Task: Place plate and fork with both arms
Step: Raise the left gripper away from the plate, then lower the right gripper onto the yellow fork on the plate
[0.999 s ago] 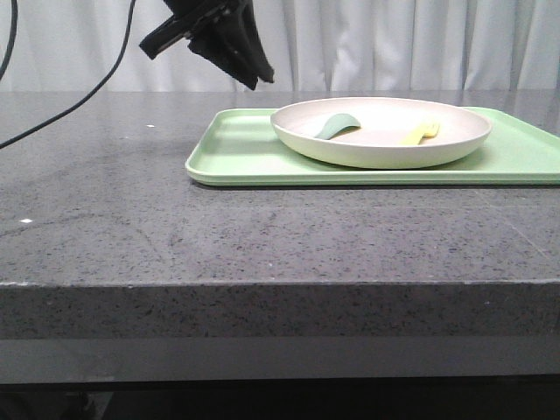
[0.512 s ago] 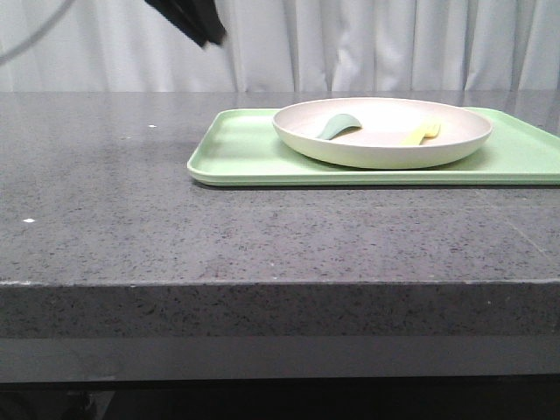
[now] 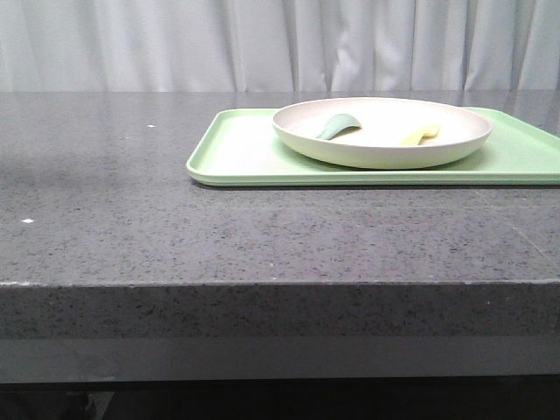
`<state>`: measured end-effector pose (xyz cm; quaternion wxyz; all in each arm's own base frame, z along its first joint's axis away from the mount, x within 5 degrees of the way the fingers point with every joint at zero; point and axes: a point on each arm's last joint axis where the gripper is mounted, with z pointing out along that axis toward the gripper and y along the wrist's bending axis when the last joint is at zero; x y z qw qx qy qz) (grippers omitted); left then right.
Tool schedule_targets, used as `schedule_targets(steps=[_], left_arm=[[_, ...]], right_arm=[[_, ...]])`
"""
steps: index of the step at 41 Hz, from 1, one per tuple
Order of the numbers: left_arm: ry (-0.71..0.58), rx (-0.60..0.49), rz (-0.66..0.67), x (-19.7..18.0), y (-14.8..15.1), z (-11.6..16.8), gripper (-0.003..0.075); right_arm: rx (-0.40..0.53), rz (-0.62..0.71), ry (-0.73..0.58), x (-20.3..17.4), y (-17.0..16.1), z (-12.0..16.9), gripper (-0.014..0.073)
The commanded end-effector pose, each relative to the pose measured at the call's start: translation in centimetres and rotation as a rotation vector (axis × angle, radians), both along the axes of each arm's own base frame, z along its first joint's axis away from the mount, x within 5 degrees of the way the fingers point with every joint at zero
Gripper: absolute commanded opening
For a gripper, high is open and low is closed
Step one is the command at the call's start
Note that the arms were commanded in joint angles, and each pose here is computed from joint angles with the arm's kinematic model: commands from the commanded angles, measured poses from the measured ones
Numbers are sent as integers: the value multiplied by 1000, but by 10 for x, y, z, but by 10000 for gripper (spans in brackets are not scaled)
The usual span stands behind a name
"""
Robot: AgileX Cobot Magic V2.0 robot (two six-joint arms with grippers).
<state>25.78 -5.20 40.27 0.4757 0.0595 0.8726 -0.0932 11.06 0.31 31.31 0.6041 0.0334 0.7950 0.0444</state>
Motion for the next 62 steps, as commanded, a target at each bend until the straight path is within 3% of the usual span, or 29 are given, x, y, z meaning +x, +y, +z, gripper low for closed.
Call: schedule_targets(steps=[1, 8, 26, 32, 39, 47, 53, 62], left_arm=[[-289, -43, 62, -44, 17, 20, -18], [-462, -44, 94, -108, 31, 4, -18], [-581, -56, 93, -195, 42, -50, -18], [-587, -56, 92, -207, 43, -66, -18], [-557, -51, 91, -206, 43, -78, -18], [-555, -51, 91, -205, 43, -79, -18], [-555, -51, 91, -205, 43, -79, -18], [-555, -51, 91, -205, 43, -79, -18]], right_arm=[[-14, -3, -97, 2, -1, 17, 655], [-14, -3, -97, 2, -1, 17, 655], [-12, -3, -92, 3, 0, 17, 655], [62, 6, -33, 17, 2, 26, 654], [130, 96, 111, 56, 19, 50, 654], [146, 283, 306, 114, 69, 57, 654], [163, 277, 496, 164, 90, 43, 619], [156, 218, 605, 225, 105, 29, 554]])
